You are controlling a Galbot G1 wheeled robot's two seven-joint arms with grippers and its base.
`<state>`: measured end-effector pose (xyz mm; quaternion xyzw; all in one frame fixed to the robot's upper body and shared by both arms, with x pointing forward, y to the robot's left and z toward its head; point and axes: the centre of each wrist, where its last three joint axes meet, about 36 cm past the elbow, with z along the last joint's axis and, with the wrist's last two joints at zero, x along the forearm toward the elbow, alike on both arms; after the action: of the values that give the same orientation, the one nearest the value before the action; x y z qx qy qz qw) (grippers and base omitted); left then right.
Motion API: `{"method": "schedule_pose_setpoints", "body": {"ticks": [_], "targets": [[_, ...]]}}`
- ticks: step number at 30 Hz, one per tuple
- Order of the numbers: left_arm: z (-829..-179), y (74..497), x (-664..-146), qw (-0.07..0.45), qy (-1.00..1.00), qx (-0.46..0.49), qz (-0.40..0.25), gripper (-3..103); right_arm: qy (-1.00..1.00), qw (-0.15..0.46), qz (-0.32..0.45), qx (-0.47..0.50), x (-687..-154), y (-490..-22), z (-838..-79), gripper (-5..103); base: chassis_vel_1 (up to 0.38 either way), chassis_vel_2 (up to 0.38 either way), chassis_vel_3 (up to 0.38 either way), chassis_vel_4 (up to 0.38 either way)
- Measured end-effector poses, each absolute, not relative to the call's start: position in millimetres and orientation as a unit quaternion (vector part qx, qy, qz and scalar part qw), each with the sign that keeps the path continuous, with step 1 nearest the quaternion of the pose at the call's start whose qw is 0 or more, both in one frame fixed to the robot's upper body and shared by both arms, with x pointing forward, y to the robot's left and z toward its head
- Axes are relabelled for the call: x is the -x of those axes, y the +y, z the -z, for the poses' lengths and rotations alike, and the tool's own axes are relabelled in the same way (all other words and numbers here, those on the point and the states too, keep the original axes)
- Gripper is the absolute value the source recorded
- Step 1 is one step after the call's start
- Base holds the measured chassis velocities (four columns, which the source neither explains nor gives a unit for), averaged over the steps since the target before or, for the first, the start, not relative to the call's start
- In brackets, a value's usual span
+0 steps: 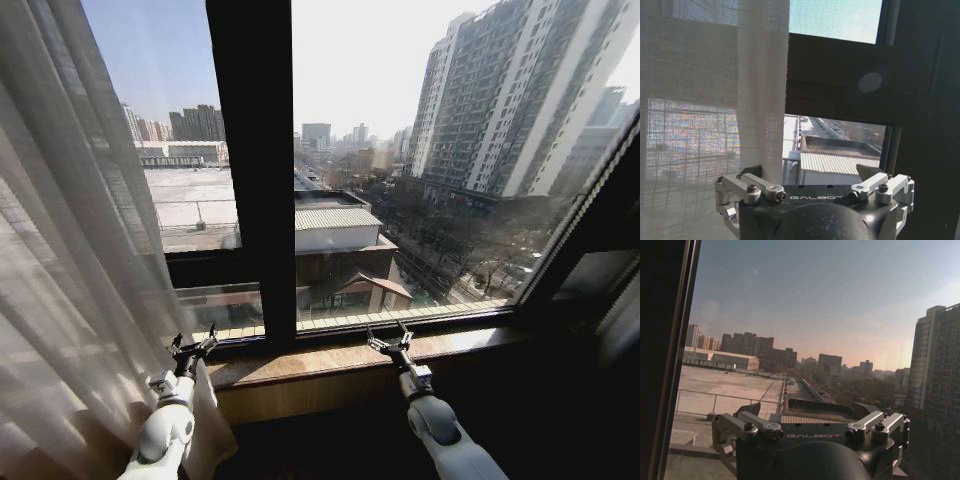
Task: Open the curtains by pulling them apart, changing their state from closed to fully open.
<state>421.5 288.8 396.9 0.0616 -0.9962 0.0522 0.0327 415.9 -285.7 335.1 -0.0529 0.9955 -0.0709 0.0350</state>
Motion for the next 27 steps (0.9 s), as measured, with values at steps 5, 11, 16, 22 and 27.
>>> {"method": "schedule_pose_setpoints", "body": {"ticks": [5, 11, 16, 22, 27], "targets": [[-415.5, 269.4, -447.2, 0.049, -0.997, -0.054, -0.015, 100, 0.995, 0.035, 0.071, 0.053, -415.9, -285.6, -335.1, 100, 0.0, 0.0, 0.0, 0.0], [-399.9, 281.4, -458.0, 0.051, -0.996, -0.071, 0.012, 100, 0.995, 0.035, 0.071, 0.053, -415.9, -285.6, -335.1, 100, 0.0, 0.0, 0.0, 0.0], [-392.8, 283.3, -455.1, 0.045, -0.996, -0.076, 0.016, 100, 0.995, 0.035, 0.071, 0.053, -415.9, -285.7, -335.1, 100, 0.0, 0.0, 0.0, 0.0], [-379.8, 277.9, -433.6, 0.017, -0.996, -0.079, 0.032, 100, 0.995, 0.035, 0.071, 0.053, -415.9, -285.7, -335.1, 100, 0.0, 0.0, 0.0, 0.0], [-376.8, 273.2, -404.7, 0.006, -0.996, -0.082, 0.042, 100, 0.995, 0.035, 0.071, 0.053, -415.9, -285.7, -335.1, 100, 0.0, 0.0, 0.0, 0.0]]}}
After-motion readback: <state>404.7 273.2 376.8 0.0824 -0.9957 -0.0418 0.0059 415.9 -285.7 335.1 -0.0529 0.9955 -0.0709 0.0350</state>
